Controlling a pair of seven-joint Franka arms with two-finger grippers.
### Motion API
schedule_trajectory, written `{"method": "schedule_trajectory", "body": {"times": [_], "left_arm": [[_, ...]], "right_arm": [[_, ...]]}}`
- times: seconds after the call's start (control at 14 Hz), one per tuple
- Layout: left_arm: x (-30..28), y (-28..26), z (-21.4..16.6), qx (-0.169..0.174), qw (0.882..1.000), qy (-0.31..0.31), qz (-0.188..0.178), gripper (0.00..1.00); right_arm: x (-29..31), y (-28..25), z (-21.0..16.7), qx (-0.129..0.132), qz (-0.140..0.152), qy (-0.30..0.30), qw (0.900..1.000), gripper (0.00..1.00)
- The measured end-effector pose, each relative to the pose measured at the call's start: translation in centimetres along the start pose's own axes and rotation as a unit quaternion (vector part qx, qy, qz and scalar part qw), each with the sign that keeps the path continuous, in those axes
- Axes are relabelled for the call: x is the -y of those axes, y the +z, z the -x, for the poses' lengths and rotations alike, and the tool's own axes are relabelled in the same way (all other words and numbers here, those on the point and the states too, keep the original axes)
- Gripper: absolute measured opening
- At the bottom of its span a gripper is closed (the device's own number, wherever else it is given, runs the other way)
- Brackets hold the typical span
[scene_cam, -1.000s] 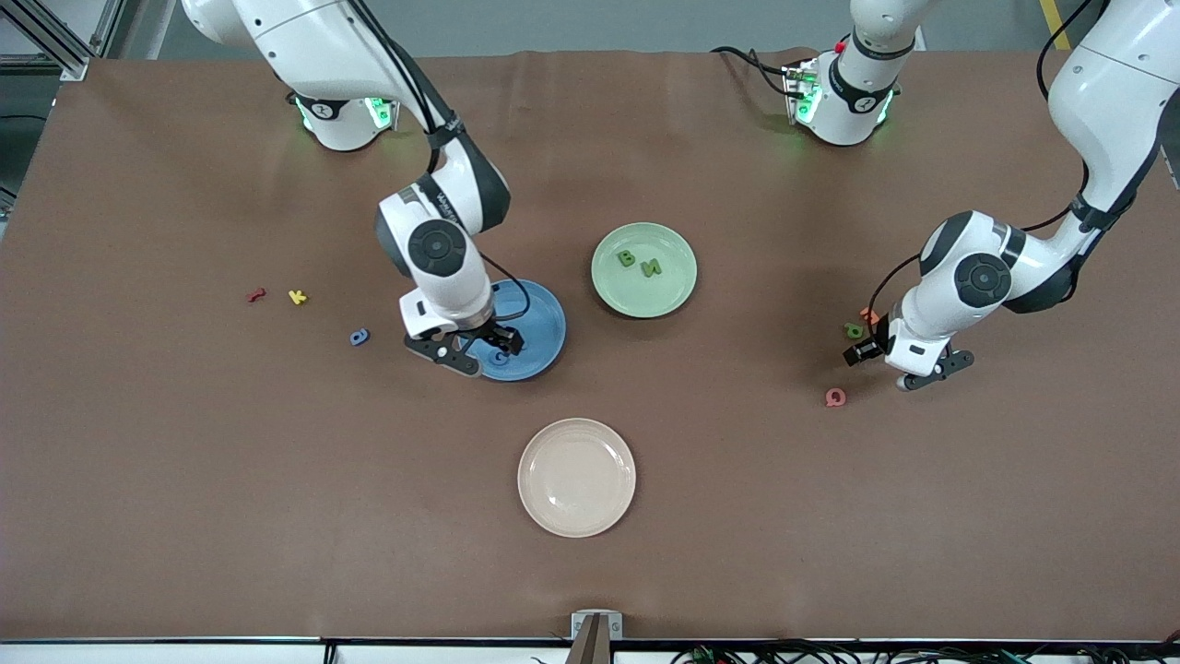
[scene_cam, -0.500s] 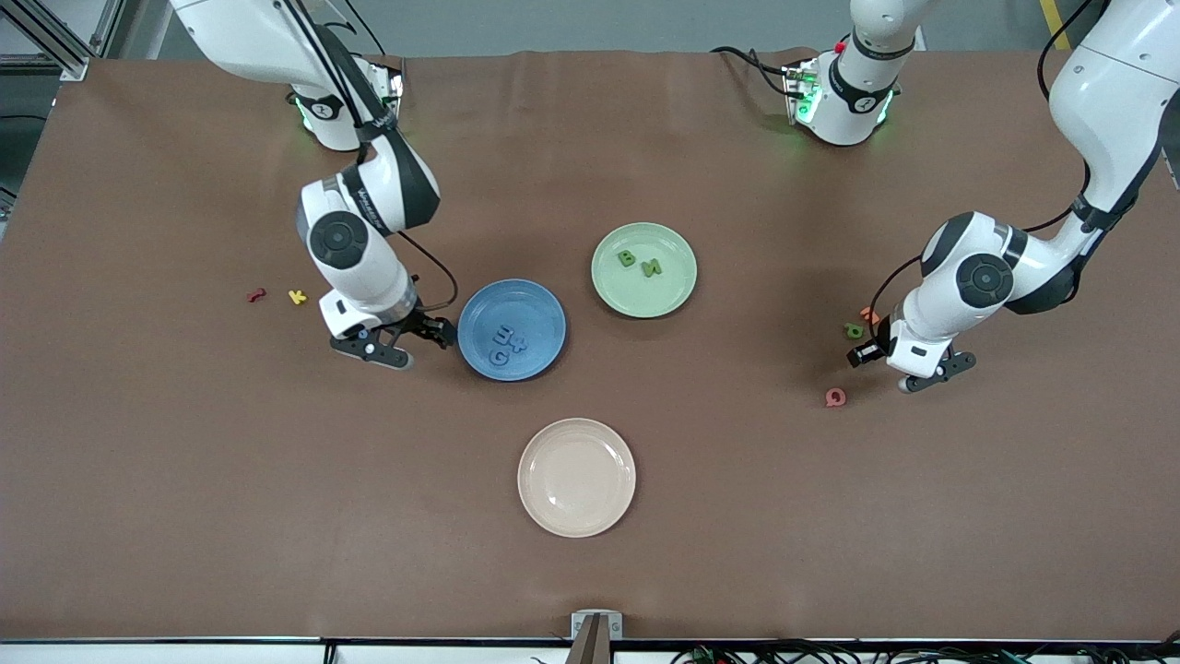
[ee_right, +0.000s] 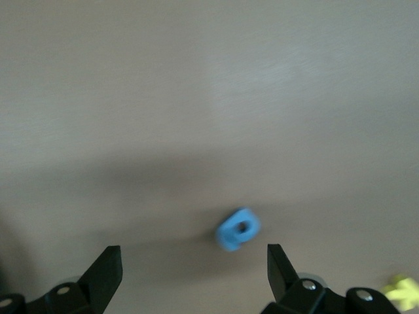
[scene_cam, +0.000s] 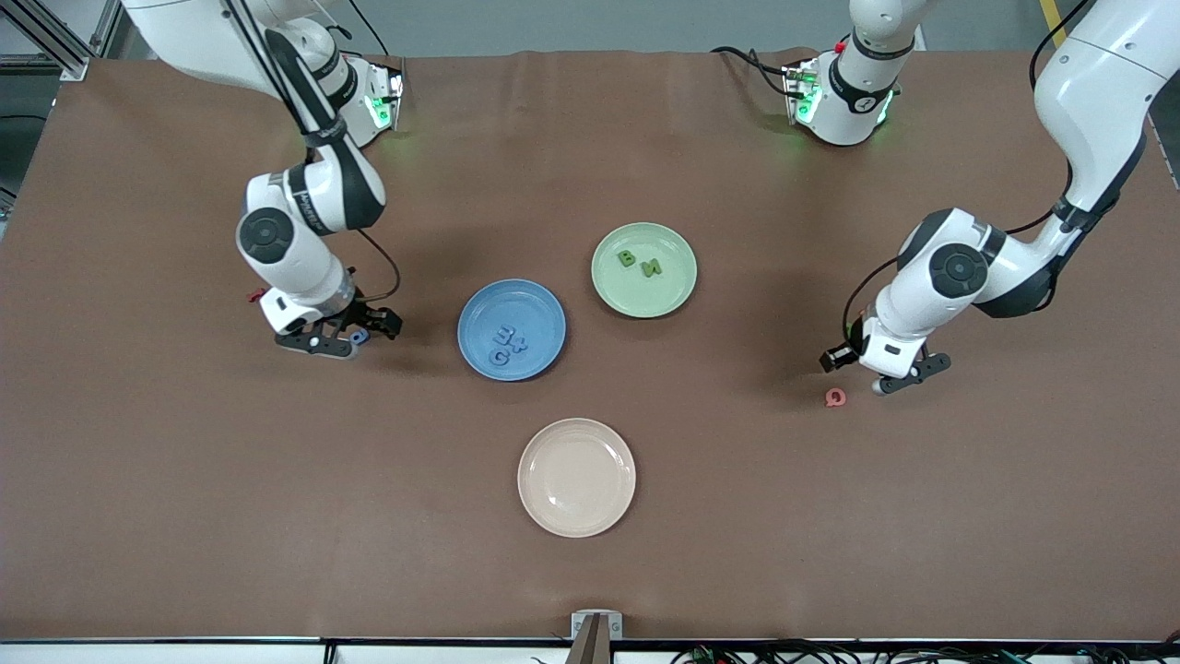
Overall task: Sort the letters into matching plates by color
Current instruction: 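Drop the U on the green plate while the right gripper grasps the blue d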
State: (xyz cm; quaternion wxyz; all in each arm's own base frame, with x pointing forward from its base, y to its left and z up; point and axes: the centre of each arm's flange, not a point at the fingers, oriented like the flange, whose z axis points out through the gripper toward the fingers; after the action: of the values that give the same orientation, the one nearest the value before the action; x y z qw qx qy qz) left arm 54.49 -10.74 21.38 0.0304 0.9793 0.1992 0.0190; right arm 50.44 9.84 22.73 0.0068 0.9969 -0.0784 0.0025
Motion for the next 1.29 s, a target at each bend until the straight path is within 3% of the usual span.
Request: {"method": "schedule_trajectory", "body": {"times": [0.36,0.86,1.29], "left_arm": [[-9.5,-3.5,7.1,0.009,1.0,-0.012,-0.007,0.33],[-20.7,-3.1,23.9,0.016,0.999,-0.022,-0.019,0.33],[-20.5,0.0,26.8,0.02,0.998,-0.016,-0.052,0.33]], "right_arm": [[-3.6,0.2,-1.0,-0.013,-0.004,-0.01,1.0,0.48],[-3.3,2.1,0.5,-0.019,-0.006,-0.016,1.0,0.47],[-2.5,3.0,1.3,-0.017,-0.007,-0.022,1.0,0.47]]}}
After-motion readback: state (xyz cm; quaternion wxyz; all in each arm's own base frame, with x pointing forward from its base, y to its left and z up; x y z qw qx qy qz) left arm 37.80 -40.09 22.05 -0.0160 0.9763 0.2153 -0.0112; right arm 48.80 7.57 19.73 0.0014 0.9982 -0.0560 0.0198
